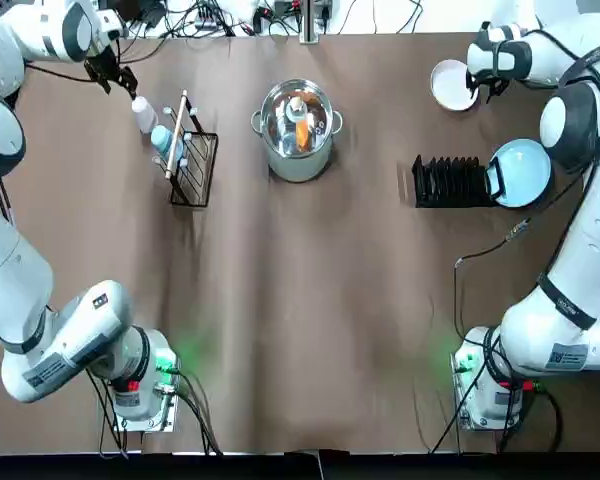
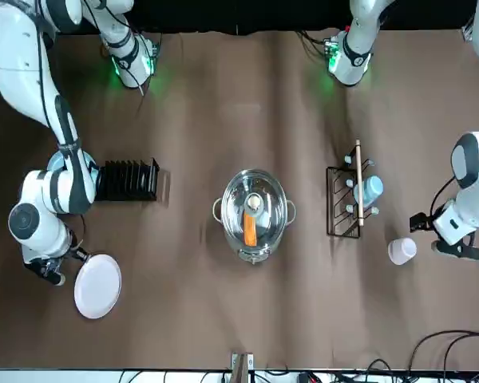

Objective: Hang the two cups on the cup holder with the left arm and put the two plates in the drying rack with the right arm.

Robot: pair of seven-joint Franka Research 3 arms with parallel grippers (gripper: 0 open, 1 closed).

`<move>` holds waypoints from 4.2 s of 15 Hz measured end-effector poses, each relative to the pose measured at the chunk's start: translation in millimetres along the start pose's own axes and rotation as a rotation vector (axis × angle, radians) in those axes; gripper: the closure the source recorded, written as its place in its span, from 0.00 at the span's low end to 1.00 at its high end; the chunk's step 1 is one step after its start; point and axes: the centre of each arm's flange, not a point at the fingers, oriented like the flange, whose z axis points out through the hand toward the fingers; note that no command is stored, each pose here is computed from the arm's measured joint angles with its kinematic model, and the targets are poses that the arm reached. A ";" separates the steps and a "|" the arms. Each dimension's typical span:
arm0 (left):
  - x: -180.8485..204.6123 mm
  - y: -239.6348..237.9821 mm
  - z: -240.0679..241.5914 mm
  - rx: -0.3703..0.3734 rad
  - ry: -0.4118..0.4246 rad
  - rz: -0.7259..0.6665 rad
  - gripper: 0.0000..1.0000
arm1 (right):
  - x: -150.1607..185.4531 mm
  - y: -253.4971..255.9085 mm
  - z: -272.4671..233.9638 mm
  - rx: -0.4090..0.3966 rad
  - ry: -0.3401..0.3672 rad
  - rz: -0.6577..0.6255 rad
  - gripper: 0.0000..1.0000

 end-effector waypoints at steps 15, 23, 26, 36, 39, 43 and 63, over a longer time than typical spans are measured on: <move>6.5 2.4 90.9 -0.037 0.051 0.034 0.00 | 5.0 -11.3 43.7 0.100 0.046 0.355 0.92; 20.3 12.8 96.0 -0.044 0.152 0.044 0.04 | 9.3 -13.7 28.4 0.101 0.034 0.355 0.96; 20.8 13.2 101.0 -0.049 0.162 0.042 0.23 | 11.5 -14.9 -13.9 0.068 -0.012 0.271 0.96; 29.4 33.0 47.5 -0.059 0.073 -0.139 0.32 | -23.2 81.1 -168.7 -0.051 -0.270 -0.504 0.96; 27.2 63.6 -18.8 -0.016 0.002 -0.226 0.32 | -25.3 111.4 -160.6 -0.137 -0.294 -0.673 0.96; 14.5 96.1 -75.3 -0.006 -0.038 -0.342 0.32 | -34.2 109.9 -133.8 -0.336 -0.308 -0.852 0.96; -24.8 160.3 -15.8 -0.064 -0.058 -0.434 0.32 | -147.5 4.7 -72.8 -0.631 -0.268 -0.999 0.96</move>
